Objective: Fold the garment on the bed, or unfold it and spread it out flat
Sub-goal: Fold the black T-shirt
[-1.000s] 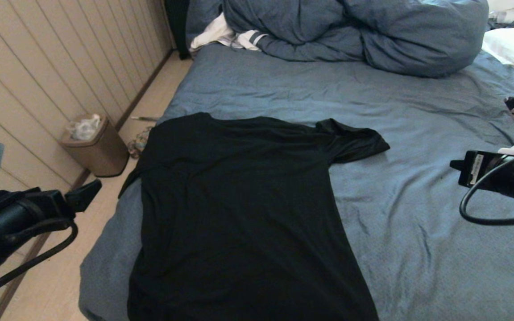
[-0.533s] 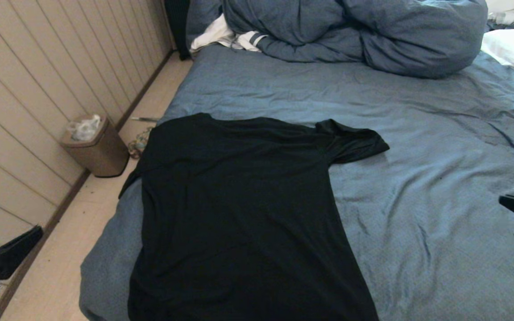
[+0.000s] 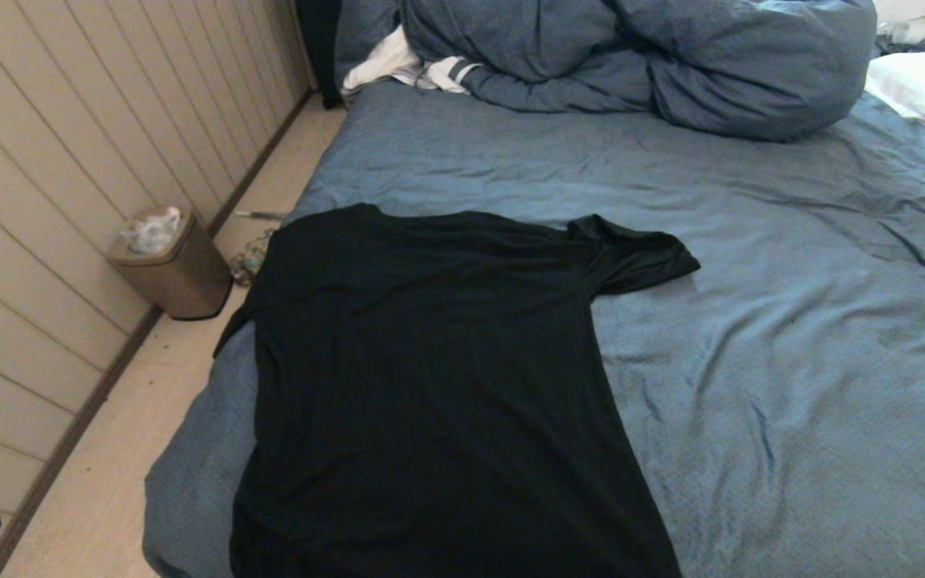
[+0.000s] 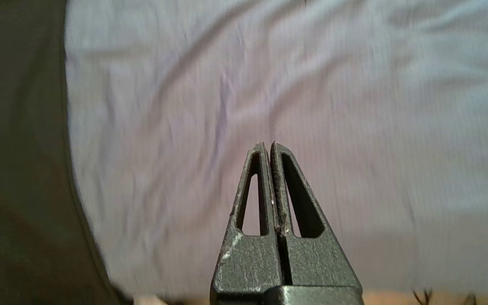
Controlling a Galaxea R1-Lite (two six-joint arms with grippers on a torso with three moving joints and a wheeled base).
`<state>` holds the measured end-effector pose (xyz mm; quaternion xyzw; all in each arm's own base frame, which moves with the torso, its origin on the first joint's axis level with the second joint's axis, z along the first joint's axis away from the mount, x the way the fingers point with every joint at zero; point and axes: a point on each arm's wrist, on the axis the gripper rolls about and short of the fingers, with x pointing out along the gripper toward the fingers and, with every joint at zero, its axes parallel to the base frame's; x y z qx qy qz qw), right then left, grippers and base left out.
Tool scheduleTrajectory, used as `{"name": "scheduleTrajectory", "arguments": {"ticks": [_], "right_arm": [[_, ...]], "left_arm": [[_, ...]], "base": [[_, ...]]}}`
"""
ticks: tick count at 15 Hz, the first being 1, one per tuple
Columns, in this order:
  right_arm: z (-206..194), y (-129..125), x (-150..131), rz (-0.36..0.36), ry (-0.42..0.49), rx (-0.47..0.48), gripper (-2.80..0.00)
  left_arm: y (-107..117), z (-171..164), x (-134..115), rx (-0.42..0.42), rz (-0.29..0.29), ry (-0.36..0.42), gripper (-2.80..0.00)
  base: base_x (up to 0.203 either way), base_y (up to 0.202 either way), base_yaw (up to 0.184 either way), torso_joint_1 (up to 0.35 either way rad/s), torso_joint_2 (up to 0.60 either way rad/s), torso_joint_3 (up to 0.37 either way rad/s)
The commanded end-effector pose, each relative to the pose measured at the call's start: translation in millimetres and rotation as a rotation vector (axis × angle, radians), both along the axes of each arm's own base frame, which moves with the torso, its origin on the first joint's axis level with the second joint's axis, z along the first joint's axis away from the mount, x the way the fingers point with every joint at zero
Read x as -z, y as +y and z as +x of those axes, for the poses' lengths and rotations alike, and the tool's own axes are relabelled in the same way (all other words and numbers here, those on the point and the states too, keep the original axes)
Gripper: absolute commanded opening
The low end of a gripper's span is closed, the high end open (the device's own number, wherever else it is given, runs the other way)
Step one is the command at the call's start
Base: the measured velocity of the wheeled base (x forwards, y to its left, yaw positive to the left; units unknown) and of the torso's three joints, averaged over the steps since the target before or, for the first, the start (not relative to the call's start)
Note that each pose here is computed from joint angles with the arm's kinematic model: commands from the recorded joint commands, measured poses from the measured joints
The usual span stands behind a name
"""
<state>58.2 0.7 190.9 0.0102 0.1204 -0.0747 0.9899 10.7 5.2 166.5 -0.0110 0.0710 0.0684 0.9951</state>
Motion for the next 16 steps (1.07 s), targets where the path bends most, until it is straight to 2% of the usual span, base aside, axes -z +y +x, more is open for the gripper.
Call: {"name": "scheduleTrajectory", "arguments": {"ticks": [1, 3, 5, 8, 10, 12, 13, 14, 16], "right_arm": [[-21, -2, 7, 0.004, -0.043, 0.006, -2.80], [-48, -5, 20, 0.002, -0.070, 0.011, -2.80], [-73, -7, 40, -0.004, -0.057, 0.044, -2.80], [-82, -6, 78, 0.030, 0.022, 0.154, -2.80], [-77, -6, 85, 0.028, -0.029, 0.147, -2.80], [-75, -6, 93, -0.045, -0.015, 0.126, -2.80], [-74, -6, 95, -0.075, -0.002, 0.122, -2.80], [-75, -6, 95, -0.064, -0.008, 0.120, -2.80], [-77, -6, 101, -0.059, -0.061, 0.083, -2.80]], "left_arm": [[3, -16, 9, -0.033, -0.003, -0.057, 0.00], [4, -21, 29, -0.083, 0.011, -0.019, 0.00], [4, -20, 34, -0.098, 0.016, -0.014, 0.00], [4, -19, 41, -0.121, 0.016, 0.008, 0.00], [4, -20, 36, -0.120, 0.035, -0.002, 0.00], [3, -21, 36, -0.145, 0.074, 0.012, 0.00], [3, -22, 40, -0.190, 0.106, 0.028, 0.00], [2, -22, 45, -0.228, 0.134, 0.040, 0.00], [1, -20, 68, -0.192, 0.164, 0.038, 0.00]], "base": [[0.000, 0.000, 0.000, 0.000, 0.00, 0.000], [0.000, 0.000, 0.000, 0.000, 0.00, 0.000], [0.000, 0.000, 0.000, 0.000, 0.00, 0.000], [0.000, 0.000, 0.000, 0.000, 0.00, 0.000], [0.000, 0.000, 0.000, 0.000, 0.00, 0.000], [0.000, 0.000, 0.000, 0.000, 0.00, 0.000], [0.000, 0.000, 0.000, 0.000, 0.00, 0.000], [0.000, 0.000, 0.000, 0.000, 0.00, 0.000], [0.000, 0.000, 0.000, 0.000, 0.00, 0.000]]}}
